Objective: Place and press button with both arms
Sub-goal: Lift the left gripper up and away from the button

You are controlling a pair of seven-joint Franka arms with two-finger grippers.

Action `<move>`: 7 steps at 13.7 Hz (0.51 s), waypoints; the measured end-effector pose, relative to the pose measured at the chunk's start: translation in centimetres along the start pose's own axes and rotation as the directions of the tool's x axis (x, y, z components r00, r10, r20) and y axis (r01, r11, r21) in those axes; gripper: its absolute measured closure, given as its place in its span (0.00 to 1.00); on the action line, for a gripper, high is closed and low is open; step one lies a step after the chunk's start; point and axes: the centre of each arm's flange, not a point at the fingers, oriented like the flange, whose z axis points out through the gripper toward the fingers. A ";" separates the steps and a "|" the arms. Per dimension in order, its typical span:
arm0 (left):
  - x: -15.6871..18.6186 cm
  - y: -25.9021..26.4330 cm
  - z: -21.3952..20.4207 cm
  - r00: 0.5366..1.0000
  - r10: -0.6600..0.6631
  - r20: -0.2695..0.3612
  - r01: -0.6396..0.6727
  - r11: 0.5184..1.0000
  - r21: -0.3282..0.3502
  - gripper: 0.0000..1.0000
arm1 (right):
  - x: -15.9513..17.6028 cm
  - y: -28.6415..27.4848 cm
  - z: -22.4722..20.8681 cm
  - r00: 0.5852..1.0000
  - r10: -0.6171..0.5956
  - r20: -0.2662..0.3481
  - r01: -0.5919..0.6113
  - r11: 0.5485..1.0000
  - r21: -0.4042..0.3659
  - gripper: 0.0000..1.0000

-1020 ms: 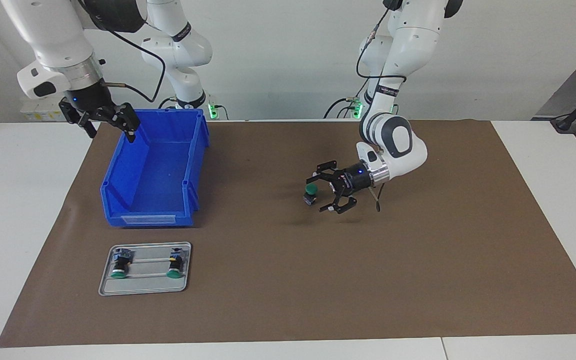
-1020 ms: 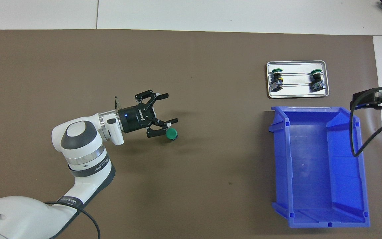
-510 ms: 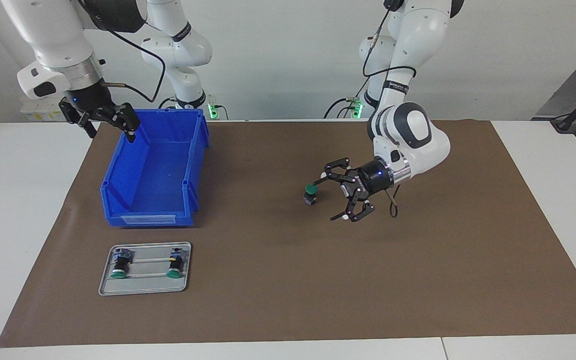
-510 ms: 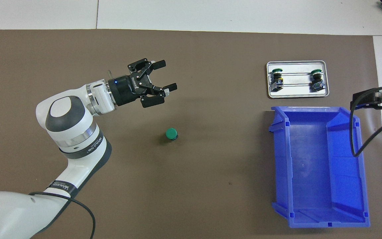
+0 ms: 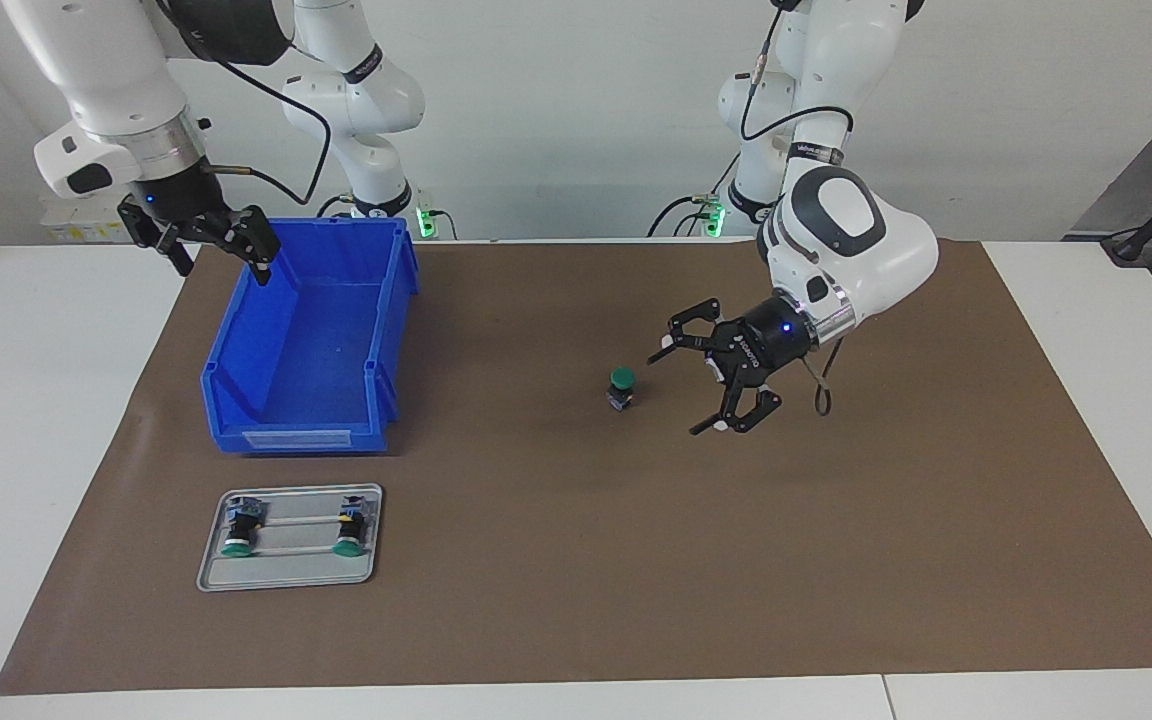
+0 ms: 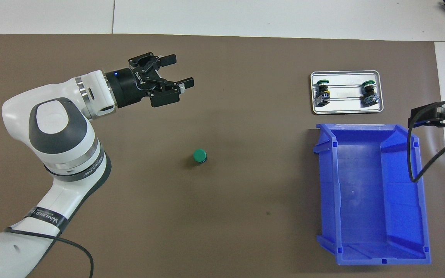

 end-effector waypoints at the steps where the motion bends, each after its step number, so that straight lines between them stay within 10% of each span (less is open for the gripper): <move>1: 0.3 0.2 -0.2 0.999 -0.009 0.045 0.009 1.000 0.008 0.00 | 0.0 0.0 0.0 1.000 0.000 0.000 0.000 1.000 0.000 0.00; 7: 2.0 1.8 -0.8 0.947 -0.073 0.313 0.052 0.996 0.077 0.00 | 0.0 0.0 0.0 1.000 0.000 0.000 0.000 1.000 0.000 0.00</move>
